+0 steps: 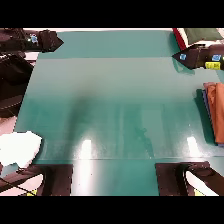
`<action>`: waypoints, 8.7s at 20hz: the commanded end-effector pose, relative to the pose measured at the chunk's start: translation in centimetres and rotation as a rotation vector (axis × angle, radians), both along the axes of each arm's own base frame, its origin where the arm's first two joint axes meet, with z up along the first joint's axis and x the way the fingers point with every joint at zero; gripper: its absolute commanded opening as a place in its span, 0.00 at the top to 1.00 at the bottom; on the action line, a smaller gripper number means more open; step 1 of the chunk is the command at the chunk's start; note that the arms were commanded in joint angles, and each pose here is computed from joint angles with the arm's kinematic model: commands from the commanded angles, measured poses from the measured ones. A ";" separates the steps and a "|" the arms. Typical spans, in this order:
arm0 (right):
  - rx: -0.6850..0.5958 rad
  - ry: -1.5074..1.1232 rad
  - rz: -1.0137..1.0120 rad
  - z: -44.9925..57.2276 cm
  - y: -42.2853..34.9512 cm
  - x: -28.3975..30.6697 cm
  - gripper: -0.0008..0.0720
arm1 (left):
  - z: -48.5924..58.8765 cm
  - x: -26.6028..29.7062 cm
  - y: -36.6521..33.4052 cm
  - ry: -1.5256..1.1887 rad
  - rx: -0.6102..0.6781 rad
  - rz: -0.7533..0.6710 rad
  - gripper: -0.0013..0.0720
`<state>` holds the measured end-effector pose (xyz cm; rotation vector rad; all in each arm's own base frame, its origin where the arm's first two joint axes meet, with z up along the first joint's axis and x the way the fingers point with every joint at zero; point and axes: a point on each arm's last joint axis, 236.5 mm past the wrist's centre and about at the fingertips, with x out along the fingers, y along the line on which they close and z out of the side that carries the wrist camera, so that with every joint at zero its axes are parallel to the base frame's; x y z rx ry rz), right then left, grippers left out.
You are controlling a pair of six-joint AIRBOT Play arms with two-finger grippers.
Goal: Fold the shirts.
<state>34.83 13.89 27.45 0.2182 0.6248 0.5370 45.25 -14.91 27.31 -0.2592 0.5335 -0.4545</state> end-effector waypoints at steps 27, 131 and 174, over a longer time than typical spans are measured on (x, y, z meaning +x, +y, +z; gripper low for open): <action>-0.002 0.003 0.004 0.0 0.1 -0.1 0.97 | -18.2 -20.7 23.0 0.650 0.515 0.450 0.23; -0.091 0.326 0.034 -7.4 0.6 -3.3 0.97 | -3.3 -11.0 -9.5 0.112 0.263 -0.402 0.94; -0.041 0.062 -0.036 0.5 -0.4 -3.8 0.97 | 3.2 -3.6 7.2 -0.003 -0.061 0.054 0.94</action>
